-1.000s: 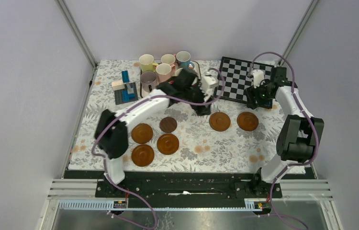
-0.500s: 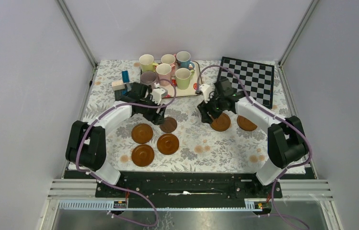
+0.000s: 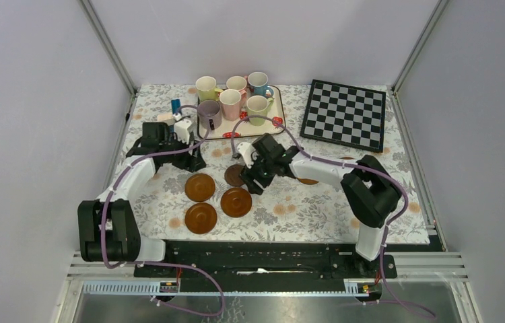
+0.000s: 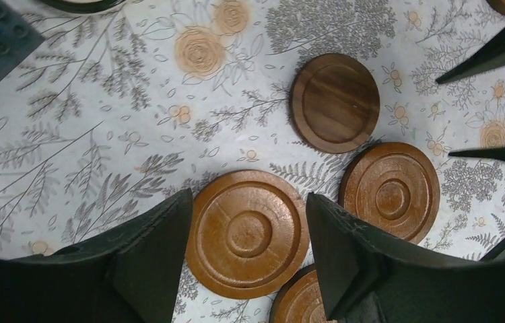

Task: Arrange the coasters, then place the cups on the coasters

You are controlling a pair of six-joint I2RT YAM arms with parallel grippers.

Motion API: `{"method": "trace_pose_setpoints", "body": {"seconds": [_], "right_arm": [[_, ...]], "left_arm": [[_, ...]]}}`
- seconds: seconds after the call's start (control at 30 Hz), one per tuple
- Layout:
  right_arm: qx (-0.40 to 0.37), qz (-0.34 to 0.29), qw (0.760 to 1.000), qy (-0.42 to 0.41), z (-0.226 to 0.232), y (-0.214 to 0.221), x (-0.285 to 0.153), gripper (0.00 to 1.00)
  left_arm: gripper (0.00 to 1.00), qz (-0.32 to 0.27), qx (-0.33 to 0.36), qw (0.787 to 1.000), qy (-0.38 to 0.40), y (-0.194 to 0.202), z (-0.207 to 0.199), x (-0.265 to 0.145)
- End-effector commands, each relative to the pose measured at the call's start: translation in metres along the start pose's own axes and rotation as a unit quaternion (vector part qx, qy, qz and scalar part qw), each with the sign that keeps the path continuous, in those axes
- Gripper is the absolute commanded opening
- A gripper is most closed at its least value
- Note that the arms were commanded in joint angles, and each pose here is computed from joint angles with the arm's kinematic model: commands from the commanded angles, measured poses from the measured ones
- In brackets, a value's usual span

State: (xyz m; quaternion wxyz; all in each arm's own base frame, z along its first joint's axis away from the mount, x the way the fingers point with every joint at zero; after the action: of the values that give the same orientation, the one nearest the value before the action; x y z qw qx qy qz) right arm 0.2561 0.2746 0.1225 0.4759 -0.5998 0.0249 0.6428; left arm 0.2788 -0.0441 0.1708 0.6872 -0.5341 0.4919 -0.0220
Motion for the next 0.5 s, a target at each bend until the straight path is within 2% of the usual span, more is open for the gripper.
{"method": "trace_pose_setpoints", "body": {"seconds": [0.0, 0.3, 0.47], "right_arm": [[-0.022, -0.038, 0.999, 0.007, 0.028, -0.020, 0.015, 0.72], [-0.055, -0.026, 0.998, 0.025, 0.057, -0.010, 0.039, 0.80], [-0.058, -0.025, 0.997, 0.055, 0.056, -0.007, 0.051, 0.80]], "left_arm": [[0.67, -0.049, -0.005, 0.999, -0.003, -0.001, 0.005, -0.017], [0.70, -0.062, -0.025, 0.998, -0.013, 0.008, 0.009, -0.027], [0.71, -0.070, -0.026, 0.997, -0.018, 0.007, 0.009, -0.030]]}}
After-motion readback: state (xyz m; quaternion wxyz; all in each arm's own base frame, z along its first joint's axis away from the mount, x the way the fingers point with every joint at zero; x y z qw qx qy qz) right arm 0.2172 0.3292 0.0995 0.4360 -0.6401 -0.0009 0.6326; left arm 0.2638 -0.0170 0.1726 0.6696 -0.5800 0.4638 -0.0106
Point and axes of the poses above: each gripper's point midway between its finger pads, its own x axis out along the fingers, its own z axis along the line the jaws close on, y = z × x, the point moved 9 cm from there along -x, back along the fingers, and after that the axes turned 15 degrees about x, right-handed, at the moved point
